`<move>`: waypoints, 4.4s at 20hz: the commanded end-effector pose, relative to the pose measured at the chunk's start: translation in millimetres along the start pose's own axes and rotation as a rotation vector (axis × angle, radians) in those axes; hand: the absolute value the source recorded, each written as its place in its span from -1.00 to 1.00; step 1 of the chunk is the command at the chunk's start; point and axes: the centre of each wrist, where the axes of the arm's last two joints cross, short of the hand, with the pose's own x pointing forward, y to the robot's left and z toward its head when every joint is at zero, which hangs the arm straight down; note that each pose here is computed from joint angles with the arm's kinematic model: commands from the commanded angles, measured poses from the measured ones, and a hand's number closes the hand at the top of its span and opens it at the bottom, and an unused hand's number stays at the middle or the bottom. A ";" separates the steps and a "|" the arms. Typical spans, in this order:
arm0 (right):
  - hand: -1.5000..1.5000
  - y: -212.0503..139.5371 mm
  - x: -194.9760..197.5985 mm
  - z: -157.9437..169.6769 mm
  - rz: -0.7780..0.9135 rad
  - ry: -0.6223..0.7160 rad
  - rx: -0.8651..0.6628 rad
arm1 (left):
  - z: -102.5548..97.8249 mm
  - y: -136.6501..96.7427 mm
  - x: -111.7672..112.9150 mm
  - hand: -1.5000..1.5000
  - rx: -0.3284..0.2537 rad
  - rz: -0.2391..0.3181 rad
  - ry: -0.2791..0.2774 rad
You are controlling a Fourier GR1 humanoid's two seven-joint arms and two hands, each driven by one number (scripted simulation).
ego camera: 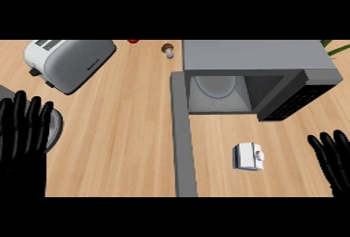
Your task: Pick up the milk, place it into the microwave and close the microwave
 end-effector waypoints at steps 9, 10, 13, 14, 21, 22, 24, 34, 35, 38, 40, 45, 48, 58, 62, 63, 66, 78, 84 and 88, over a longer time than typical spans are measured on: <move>-1.00 18.7 5.5 51.4 0.052 0.033 0.017 | 72.1 29.1 26.6 -1.00 0.044 0.020 0.031; -1.00 15.8 19.5 52.5 0.069 0.018 0.011 | 75.0 31.5 19.8 -1.00 0.040 0.047 0.026; -1.00 17.6 9.4 58.5 0.095 0.036 -0.003 | 87.6 35.5 25.5 -1.00 0.053 0.041 0.034; -1.00 14.9 -5.2 63.4 0.107 0.044 0.000 | 89.2 41.1 33.2 -1.00 0.037 0.038 0.037; -1.00 30.7 -37.2 56.0 0.134 0.077 0.004 | 108.8 43.1 35.8 -1.00 0.042 0.034 0.030; -1.00 29.5 -43.0 58.4 0.126 0.075 -0.011 | 128.3 59.0 38.8 -1.00 0.049 0.034 0.053; -1.00 13.7 -33.0 52.8 0.151 0.078 -0.041 | 114.0 50.1 38.0 -1.00 0.048 0.039 0.029; -1.00 15.4 -108.7 11.5 0.223 0.114 -0.003 | 157.3 68.6 36.8 -1.00 0.035 0.011 0.041; -1.00 -4.0 -106.7 34.7 0.231 0.135 -0.002 | 152.1 67.7 37.3 -1.00 0.046 0.011 0.014; -1.00 10.1 -122.3 34.0 0.253 0.155 -0.016 | 156.7 76.9 34.5 -1.00 0.047 0.008 0.010; -1.00 -6.4 -127.6 33.0 0.279 0.158 -0.052 | 163.5 72.4 43.9 -1.00 0.045 0.025 0.020; -1.00 -13.6 -156.7 17.6 0.324 0.181 -0.107 | 165.0 67.5 36.5 -1.00 0.033 0.028 0.025; -1.00 -32.5 -177.3 10.8 0.330 0.198 -0.078 | 168.9 87.6 52.4 -1.00 0.045 0.028 0.034; -1.00 -12.9 -222.0 49.4 0.273 0.229 0.023 | 178.1 102.6 42.0 -1.00 0.075 0.020 0.023; -1.00 -24.6 -239.7 42.0 0.284 0.274 0.038 | 171.2 87.7 40.1 -1.00 0.062 0.015 0.027; -1.00 -20.4 -241.5 54.3 0.291 0.290 0.032 | 171.2 86.7 42.6 -1.00 0.058 0.020 0.035; 1.00 -17.7 -251.7 77.0 0.305 0.273 0.030 | 174.1 94.7 43.2 -1.00 0.049 0.020 0.032; 1.00 -36.2 -281.1 50.3 0.585 0.267 0.065 | 185.5 94.5 62.5 -1.00 0.042 0.021 0.024; 1.00 -49.2 -284.4 60.3 0.591 0.239 0.089 | 194.1 97.5 57.7 -1.00 0.042 0.044 0.026; 1.00 -25.5 -295.0 41.6 0.515 0.178 0.059 | 188.6 99.2 44.9 -1.00 0.034 0.056 0.022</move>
